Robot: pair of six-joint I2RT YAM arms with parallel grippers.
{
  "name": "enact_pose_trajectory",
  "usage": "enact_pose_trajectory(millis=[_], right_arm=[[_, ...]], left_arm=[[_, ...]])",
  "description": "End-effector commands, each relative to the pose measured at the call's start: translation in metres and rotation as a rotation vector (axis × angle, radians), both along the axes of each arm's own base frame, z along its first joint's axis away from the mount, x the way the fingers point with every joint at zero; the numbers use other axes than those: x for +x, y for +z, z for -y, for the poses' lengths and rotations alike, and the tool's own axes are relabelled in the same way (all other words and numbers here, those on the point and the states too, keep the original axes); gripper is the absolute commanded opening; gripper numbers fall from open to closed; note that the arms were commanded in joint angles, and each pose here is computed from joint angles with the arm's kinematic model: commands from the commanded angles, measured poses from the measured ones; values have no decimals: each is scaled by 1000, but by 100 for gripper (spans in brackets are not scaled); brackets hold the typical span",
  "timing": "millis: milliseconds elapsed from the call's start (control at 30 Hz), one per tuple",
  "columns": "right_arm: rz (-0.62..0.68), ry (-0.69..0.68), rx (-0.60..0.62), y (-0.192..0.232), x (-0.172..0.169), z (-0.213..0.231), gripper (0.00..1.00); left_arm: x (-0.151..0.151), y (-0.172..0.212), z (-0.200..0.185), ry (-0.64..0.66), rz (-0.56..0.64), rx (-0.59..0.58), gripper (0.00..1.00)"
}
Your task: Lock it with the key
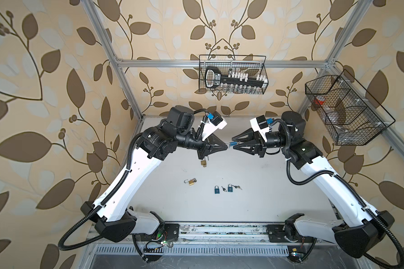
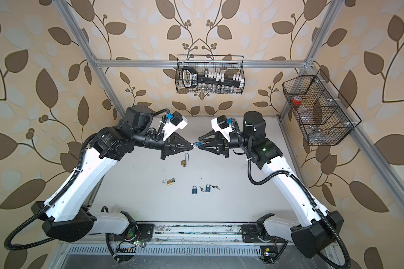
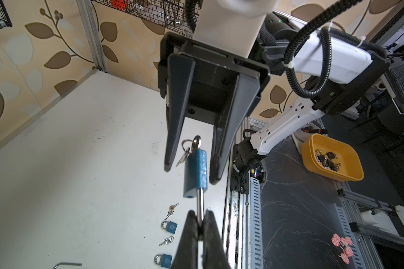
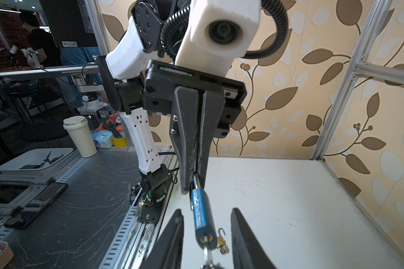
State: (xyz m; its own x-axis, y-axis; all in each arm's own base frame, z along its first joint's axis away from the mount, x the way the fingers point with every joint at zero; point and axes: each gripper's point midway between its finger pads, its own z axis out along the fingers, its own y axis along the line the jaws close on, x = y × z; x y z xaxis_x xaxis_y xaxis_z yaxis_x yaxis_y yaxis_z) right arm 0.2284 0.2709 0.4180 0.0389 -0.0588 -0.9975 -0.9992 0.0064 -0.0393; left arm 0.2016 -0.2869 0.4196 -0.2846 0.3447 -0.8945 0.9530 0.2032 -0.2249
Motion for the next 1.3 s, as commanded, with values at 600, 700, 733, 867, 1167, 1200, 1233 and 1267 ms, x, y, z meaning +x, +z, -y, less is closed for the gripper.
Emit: enact_pose_trajectory(millis=[600,700,733,867,1167,1200,1233,1267], right_arm=[[-176,59,60,14,-17,-4,0],[-268,95,80,17,-25,-11,0],[-288,104,77,16,-27,-13,0],[-330,86,76,18,-25,-16,0],[-286,1,103,30,-18,-11,0],[-284,0,105,31,-18,-10,0],[-284,3,107,33,-18,-10,0],[-279,6,110,36,-19,-9,0]], left_arm=[[30,27,-20,237,167,-60,0],[36,32,-29,305,227,-72,0],[37,34,-31,317,243,-77,1],[31,42,-34,306,270,-96,19],[8,54,-36,247,272,-164,47],[3,55,-34,224,265,-174,50],[0,56,-33,207,258,-181,53],[-4,56,-32,184,251,-188,56]])
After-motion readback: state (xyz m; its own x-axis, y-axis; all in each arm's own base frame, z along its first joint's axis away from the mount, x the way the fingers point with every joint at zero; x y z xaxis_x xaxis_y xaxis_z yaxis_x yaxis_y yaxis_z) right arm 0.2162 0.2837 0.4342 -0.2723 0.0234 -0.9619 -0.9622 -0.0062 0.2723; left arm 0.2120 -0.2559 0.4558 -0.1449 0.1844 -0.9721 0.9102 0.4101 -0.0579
